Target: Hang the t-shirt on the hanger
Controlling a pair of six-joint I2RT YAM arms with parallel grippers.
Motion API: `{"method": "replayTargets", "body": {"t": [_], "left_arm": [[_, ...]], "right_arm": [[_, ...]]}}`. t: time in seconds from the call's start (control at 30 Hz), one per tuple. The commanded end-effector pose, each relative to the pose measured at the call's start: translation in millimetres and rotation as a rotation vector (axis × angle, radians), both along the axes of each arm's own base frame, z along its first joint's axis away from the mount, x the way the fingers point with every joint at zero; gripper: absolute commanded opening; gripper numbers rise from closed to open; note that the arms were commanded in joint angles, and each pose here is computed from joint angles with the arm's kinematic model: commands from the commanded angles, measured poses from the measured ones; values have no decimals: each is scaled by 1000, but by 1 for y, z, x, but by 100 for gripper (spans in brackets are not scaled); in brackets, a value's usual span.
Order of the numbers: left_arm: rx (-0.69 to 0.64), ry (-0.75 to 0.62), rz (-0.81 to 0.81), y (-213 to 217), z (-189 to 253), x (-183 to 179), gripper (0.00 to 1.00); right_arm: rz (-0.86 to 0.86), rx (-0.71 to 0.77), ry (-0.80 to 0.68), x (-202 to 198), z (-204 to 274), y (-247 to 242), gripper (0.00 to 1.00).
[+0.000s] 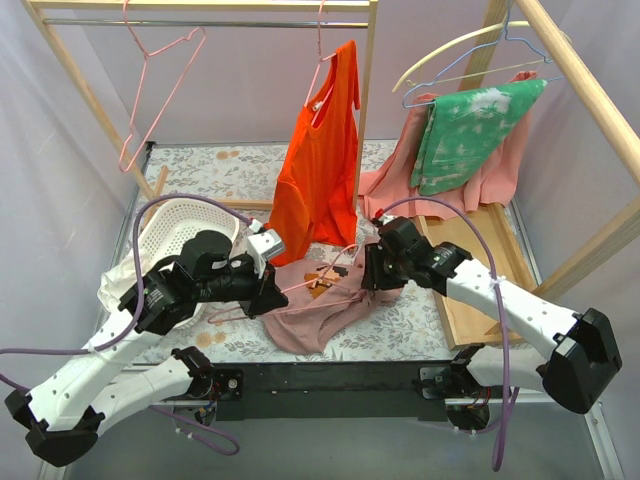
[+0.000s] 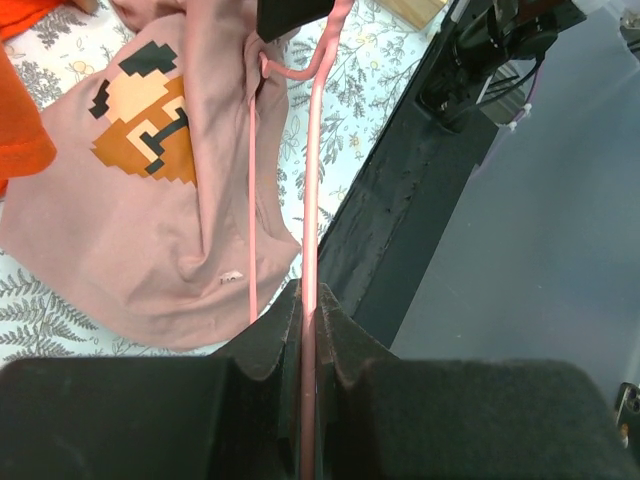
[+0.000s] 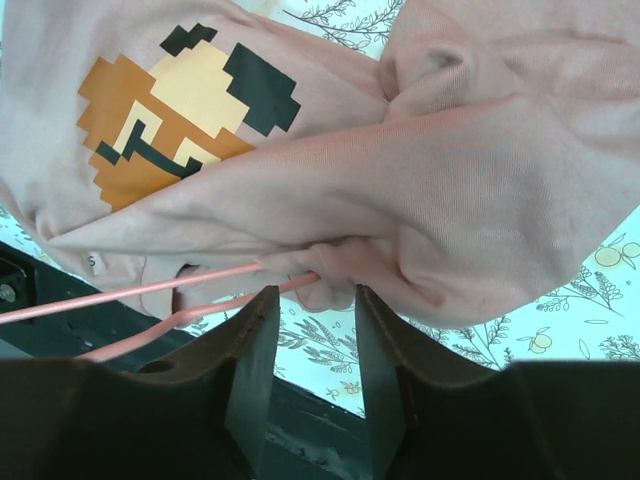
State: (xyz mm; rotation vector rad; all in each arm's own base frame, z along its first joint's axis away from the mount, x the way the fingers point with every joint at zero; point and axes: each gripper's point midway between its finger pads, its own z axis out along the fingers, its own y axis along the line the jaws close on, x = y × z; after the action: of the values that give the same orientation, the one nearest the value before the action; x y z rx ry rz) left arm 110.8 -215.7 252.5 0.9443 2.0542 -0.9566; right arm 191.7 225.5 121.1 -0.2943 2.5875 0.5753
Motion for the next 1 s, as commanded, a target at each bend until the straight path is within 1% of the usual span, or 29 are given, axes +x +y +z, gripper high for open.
{"method": "replayTargets", "body": {"t": [0.0,0.13,0.2,0.27,0.3,0.33,0.43,0.6,0.67,0.73,0.8,0.87,0.9,0.93,0.97], "left_arm": [[-43,-26,-16,-6,5,2,0],[-13,-33,5,-6,-3,9,0],[-13,-40,9,-6,-2,11,0],[-20,-48,11,-8,1,13,0],[-24,-52,7,-8,2,13,0],[-23,-48,7,-9,2,13,0],[-21,-44,7,-10,3,14,0],[-20,-54,14,-9,8,15,0],[-18,-55,18,-9,9,16,0],[-17,-59,19,-9,10,16,0],[-20,-63,21,-9,12,17,0],[-20,-64,20,-9,13,18,0],[-18,-64,19,-10,13,18,0],[-20,-65,18,-10,14,18,0],[-24,-64,14,-11,14,18,0]], "right_arm": [[-28,23,-14,-8,3,-11,48],[-34,66,-13,-23,-6,-18,44],[-19,91,2,-35,-17,-21,44],[-9,148,-37,-35,-14,-16,46],[-11,149,-29,-39,-24,-17,46],[-14,169,-43,-35,-23,-14,46],[-36,162,-34,-32,-33,-13,45],[-45,229,-70,-17,-30,7,43],[-54,228,-70,-14,-33,11,43],[-115,185,-69,-7,-45,5,42],[-141,168,-68,-3,-51,3,38],[-178,161,-65,-2,-56,-1,26],[-187,156,-62,-3,-56,-3,17],[-210,153,-84,0,-50,-8,7],[-229,149,-91,1,-46,-10,5]]}}
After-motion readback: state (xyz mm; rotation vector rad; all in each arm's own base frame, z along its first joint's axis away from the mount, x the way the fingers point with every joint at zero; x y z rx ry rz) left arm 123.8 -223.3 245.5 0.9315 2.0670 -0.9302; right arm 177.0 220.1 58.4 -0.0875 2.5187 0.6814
